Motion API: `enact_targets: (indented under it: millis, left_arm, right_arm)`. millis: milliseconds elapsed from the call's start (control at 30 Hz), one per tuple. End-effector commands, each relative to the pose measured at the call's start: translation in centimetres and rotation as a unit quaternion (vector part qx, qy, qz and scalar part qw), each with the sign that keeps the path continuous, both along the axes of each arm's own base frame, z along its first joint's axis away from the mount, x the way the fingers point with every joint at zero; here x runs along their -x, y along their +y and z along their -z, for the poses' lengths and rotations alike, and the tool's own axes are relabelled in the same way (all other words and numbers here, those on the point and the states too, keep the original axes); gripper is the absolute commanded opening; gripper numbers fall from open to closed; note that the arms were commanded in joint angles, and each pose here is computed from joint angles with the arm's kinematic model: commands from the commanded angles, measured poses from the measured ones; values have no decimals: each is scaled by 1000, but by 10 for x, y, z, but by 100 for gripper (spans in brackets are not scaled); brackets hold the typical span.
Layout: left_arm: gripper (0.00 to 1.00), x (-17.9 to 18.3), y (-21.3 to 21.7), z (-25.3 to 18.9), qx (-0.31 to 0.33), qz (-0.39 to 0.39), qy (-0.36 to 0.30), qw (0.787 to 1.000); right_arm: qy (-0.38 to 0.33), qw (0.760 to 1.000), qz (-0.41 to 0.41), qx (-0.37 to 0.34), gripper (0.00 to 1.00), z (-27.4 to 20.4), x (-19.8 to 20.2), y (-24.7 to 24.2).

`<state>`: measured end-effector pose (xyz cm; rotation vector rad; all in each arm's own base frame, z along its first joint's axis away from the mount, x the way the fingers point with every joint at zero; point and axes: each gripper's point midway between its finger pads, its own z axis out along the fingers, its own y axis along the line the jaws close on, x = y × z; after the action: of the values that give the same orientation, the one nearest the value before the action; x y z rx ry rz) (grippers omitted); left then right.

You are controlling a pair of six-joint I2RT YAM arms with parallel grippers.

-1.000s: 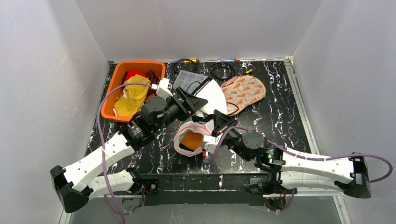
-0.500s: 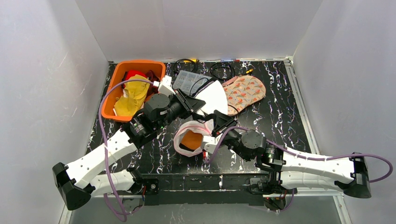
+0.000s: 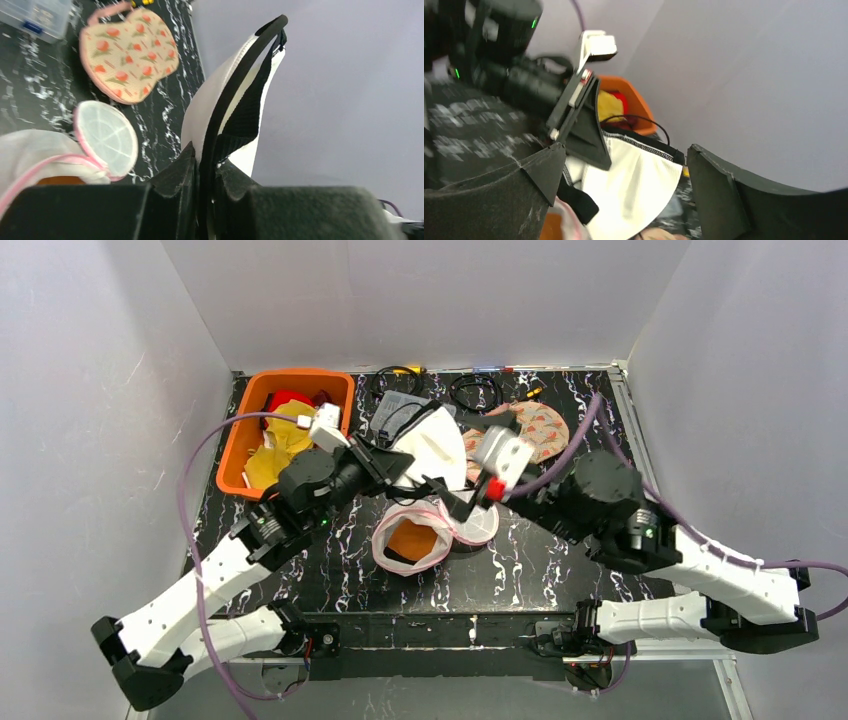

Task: Unzip the laundry bag and remove the bra
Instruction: Place the bra in the bin.

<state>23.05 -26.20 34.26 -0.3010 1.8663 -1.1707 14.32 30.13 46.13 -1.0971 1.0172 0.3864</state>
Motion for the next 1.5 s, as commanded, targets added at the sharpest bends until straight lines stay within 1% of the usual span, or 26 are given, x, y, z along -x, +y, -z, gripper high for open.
enact_targets:
  millis: [0, 67, 133, 200, 267, 367, 433, 500, 533, 600, 633, 700, 733, 767, 833, 867, 967, 1033, 1133, 1233, 1300, 1367, 1400, 1467]
  left_arm:
    - [0, 0, 51, -9, -57, -59, -48, 995]
    - [0, 2, 72, -10, -96, -78, -68, 990]
    - [0, 2, 99, -7, -150, -109, -78, 980]
    - [0, 1, 125, -7, -197, -140, -83, 967]
    - [0, -2, 149, -7, -232, -178, -82, 953]
    - [0, -8, 178, -10, -256, -231, -81, 935]
    - [0, -16, 189, -13, -261, -253, -80, 928]
    - [0, -31, 200, -13, -260, -276, -69, 923]
    - [0, -40, 203, -11, -256, -279, -58, 924]
    - [0, -64, 214, 3, -230, -289, -20, 929]
    - [0, -77, 221, 10, -199, -295, 2, 935]
    - [0, -103, 234, 22, -105, -291, 24, 951]
    - [0, -114, 236, 25, -57, -276, 21, 959]
    - [0, -123, 245, 29, -20, -284, 23, 958]
    - [0, -141, 261, 28, 19, -292, -5, 956]
    - [0, -149, 266, 30, 26, -291, -5, 956]
    - [0, -178, 272, 31, 18, -277, -8, 961]
    - [0, -198, 276, 30, 12, -271, -4, 963]
    - [0, -225, 283, 44, 4, -271, 13, 962]
    - [0, -248, 291, 60, -18, -269, 24, 963]
    - [0, -260, 297, 73, -33, -269, 32, 962]
    - [0, -273, 295, 86, -36, -251, 42, 966]
    - [0, -280, 294, 96, -35, -241, 53, 968]
    - [0, -286, 297, 116, -34, -247, 82, 965]
  right_arm:
    - [203, 971, -5, -123, 99, -32, 11, 9]
    - [245, 957, 40, -152, 99, -35, -2, 9]
    - [280, 941, 99, -165, 99, -22, -20, 9]
    - [312, 924, 133, -175, 99, -1, -40, 8]
    - [362, 898, 146, -202, 99, 32, -70, 2]
    - [438, 846, 166, -256, 99, 76, -120, -29]
    - [484, 809, 181, -281, 99, 111, -140, -48]
    - [510, 783, 192, -299, 99, 141, -148, -64]
    - [515, 778, 199, -301, 99, 155, -148, -68]
    - [516, 776, 199, -303, 99, 174, -141, -73]
    - [525, 775, 192, -296, 99, 184, -134, -72]
    - [526, 777, 180, -296, 99, 191, -125, -74]
    - [529, 775, 181, -295, 99, 195, -120, -77]
    - [536, 769, 186, -294, 99, 205, -115, -80]
    - [546, 756, 185, -309, 99, 217, -107, -85]
    - [550, 750, 179, -320, 99, 221, -102, -86]
    - [555, 747, 156, -332, 99, 226, -89, -87]
    - [560, 752, 144, -316, 99, 229, -82, -85]
    - [562, 758, 143, -299, 99, 234, -78, -85]
    - [548, 769, 145, -295, 99, 233, -77, -89]
    - [540, 776, 145, -294, 99, 231, -76, -91]
    - [533, 783, 139, -289, 99, 227, -75, -90]
    - [528, 787, 137, -287, 99, 224, -75, -90]
    - [523, 790, 141, -287, 99, 224, -75, -92]
